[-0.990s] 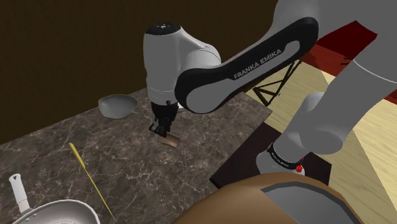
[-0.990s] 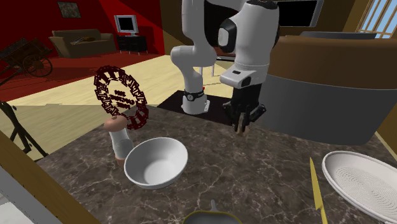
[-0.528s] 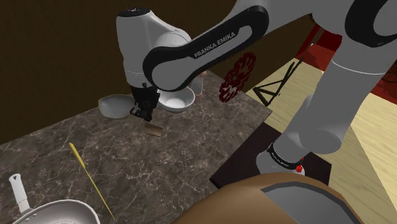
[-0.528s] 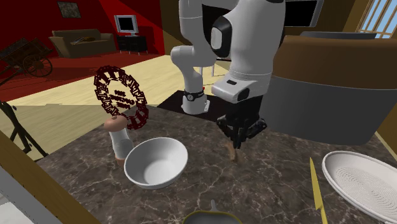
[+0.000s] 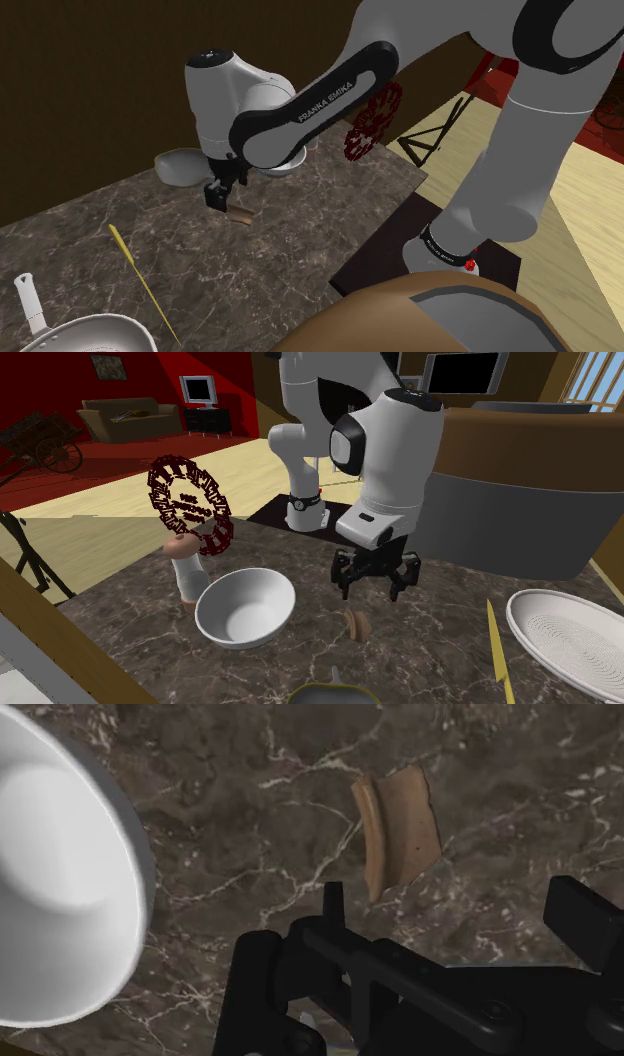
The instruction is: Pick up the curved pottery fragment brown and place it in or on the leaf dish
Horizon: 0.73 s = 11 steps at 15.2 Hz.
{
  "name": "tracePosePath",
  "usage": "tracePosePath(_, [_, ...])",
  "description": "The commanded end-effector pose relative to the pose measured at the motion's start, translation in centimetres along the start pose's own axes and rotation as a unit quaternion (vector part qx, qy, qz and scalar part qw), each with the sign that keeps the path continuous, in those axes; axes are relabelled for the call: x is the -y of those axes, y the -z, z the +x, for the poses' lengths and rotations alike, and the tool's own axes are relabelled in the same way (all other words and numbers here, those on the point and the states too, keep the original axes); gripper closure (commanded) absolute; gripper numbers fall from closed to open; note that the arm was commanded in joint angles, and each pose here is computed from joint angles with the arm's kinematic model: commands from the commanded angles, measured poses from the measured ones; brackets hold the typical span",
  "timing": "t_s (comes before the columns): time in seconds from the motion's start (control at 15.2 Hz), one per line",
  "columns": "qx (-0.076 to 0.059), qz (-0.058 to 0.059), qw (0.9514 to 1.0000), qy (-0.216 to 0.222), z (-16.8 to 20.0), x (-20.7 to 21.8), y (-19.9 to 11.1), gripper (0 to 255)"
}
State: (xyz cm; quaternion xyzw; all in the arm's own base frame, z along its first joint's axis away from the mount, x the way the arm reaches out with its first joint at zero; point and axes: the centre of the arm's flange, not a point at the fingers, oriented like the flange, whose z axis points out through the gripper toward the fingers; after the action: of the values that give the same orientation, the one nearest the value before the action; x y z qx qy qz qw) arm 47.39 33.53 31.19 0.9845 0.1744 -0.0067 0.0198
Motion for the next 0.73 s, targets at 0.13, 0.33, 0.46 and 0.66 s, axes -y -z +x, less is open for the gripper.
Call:
tracePosePath(0.13, [-0.001,-0.010,0.9995,0.031,-0.5,0.6,-4.3,0])
tracePosePath(0.33, [-0.001,-0.010,0.9995,0.031,-0.5,0.5,-5.9,0])
tracePosePath(0.46, [-0.001,-0.010,0.9995,0.031,-0.5,0.5,-7.0,0])
tracePosePath(0.66, [-0.001,-0.010,0.9995,0.031,-0.5,0.5,-7.8,0])
